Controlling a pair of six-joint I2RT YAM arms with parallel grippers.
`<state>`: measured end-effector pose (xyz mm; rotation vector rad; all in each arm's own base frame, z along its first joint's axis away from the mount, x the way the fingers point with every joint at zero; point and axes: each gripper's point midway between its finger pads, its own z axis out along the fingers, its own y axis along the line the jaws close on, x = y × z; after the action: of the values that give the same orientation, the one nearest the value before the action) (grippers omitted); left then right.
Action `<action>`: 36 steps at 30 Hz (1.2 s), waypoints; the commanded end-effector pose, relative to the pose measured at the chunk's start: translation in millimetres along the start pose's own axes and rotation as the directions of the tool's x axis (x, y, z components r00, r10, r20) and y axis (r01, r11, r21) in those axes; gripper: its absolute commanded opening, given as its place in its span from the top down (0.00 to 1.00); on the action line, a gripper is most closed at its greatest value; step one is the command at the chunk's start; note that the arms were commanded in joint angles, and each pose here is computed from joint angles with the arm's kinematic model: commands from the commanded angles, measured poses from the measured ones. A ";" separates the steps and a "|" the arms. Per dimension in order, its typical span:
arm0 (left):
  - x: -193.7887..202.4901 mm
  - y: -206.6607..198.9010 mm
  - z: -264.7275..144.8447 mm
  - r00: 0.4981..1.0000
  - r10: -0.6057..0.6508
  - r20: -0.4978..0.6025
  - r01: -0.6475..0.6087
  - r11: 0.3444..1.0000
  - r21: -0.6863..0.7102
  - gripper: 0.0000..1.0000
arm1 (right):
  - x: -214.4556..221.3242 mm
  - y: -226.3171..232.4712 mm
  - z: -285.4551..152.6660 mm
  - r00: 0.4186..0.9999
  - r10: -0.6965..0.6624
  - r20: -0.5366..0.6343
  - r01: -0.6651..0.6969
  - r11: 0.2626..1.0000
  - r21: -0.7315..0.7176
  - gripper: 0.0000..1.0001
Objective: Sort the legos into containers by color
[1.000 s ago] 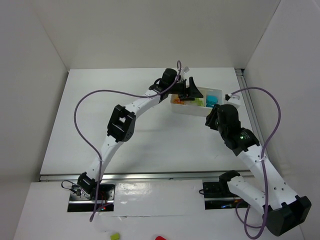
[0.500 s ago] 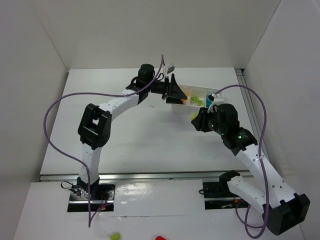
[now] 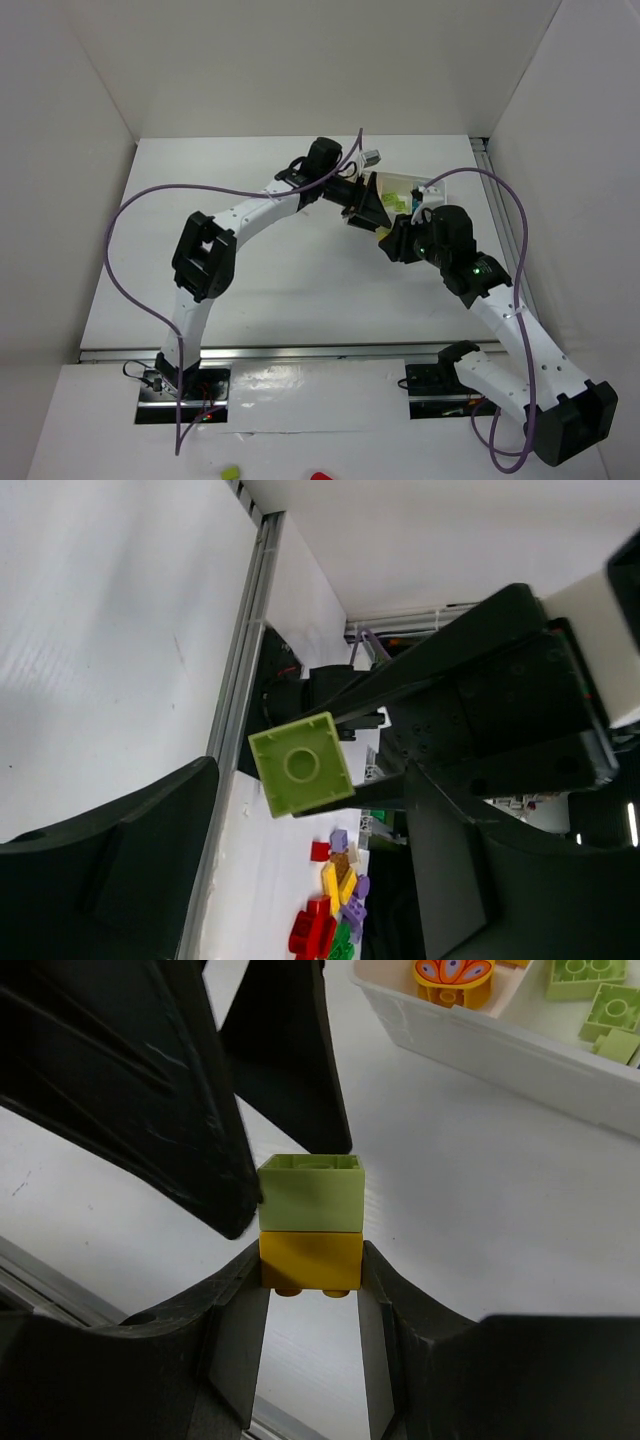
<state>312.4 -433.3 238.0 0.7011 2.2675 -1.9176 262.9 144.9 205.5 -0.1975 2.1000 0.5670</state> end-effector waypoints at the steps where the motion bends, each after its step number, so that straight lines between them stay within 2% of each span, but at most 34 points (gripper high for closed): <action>1: 5.2 3.4 6.7 0.999 0.025 -0.039 -0.026 1.000 -0.002 0.17 | -17.7 3.9 1.0 0.998 -0.022 0.057 0.023 1.000 -0.018 0.77; 6: 4.7 -1.1 6.6 0.998 0.036 -0.043 -0.035 0.999 0.020 0.36 | -18.7 1.8 3.4 0.998 -0.031 0.060 0.032 0.999 -0.008 0.77; 7: 4.7 -1.1 6.6 0.998 0.035 -0.043 -0.035 0.999 0.020 0.47 | -18.7 1.7 3.4 0.998 -0.031 0.060 0.032 0.999 -0.008 0.77; 10: 3.4 -2.7 6.7 0.999 0.025 -0.040 -0.024 0.999 0.023 0.72 | -18.7 1.7 3.4 0.998 -0.031 0.060 0.032 0.999 -0.008 0.77; 11: 1.0 1.4 3.1 0.999 0.015 -0.030 -0.015 1.000 0.019 0.83 | -18.7 1.7 3.4 0.998 -0.031 0.060 0.032 0.999 -0.008 0.78; 15: -13.3 12.4 -13.0 0.999 0.002 0.041 -0.001 0.999 -0.033 1.00 | -12.6 -0.1 4.3 0.999 -0.028 0.042 0.028 1.000 -0.004 0.84; 22: -49.5 25.8 -62.2 0.967 -0.007 0.254 0.043 0.990 -0.136 1.00 | -6.2 -4.2 3.4 0.999 -0.033 0.017 0.032 0.999 0.014 0.86; 25: -54.5 29.1 -70.6 0.947 -0.005 0.322 0.059 0.985 -0.159 1.00 | -11.4 -5.0 4.8 0.999 -0.044 0.029 0.043 0.999 0.021 0.86; 31: -45.6 38.9 -87.8 0.914 0.014 0.405 0.099 0.961 -0.257 1.00 | -42.3 -17.0 31.5 0.995 -0.069 0.073 0.062 0.993 0.096 0.86; 32: -36.8 50.7 -89.7 0.916 0.008 0.402 0.122 0.948 -0.296 1.00 | -37.8 -22.9 48.1 0.998 -0.062 0.033 0.058 0.992 0.114 0.86; 33: -31.8 53.3 -91.0 0.916 0.003 0.400 0.131 0.942 -0.308 1.00 | -55.5 -19.0 54.0 0.995 -0.068 0.068 0.060 0.992 0.107 0.86; 36: -19.1 57.9 -104.6 0.911 0.004 0.413 0.150 0.929 -0.338 1.00 | -60.2 -20.3 81.8 0.997 -0.050 0.054 0.045 0.994 0.100 0.86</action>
<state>375.8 -346.5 203.1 0.1392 2.3384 -1.5058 329.1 153.4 180.2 -0.1901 2.1815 0.4385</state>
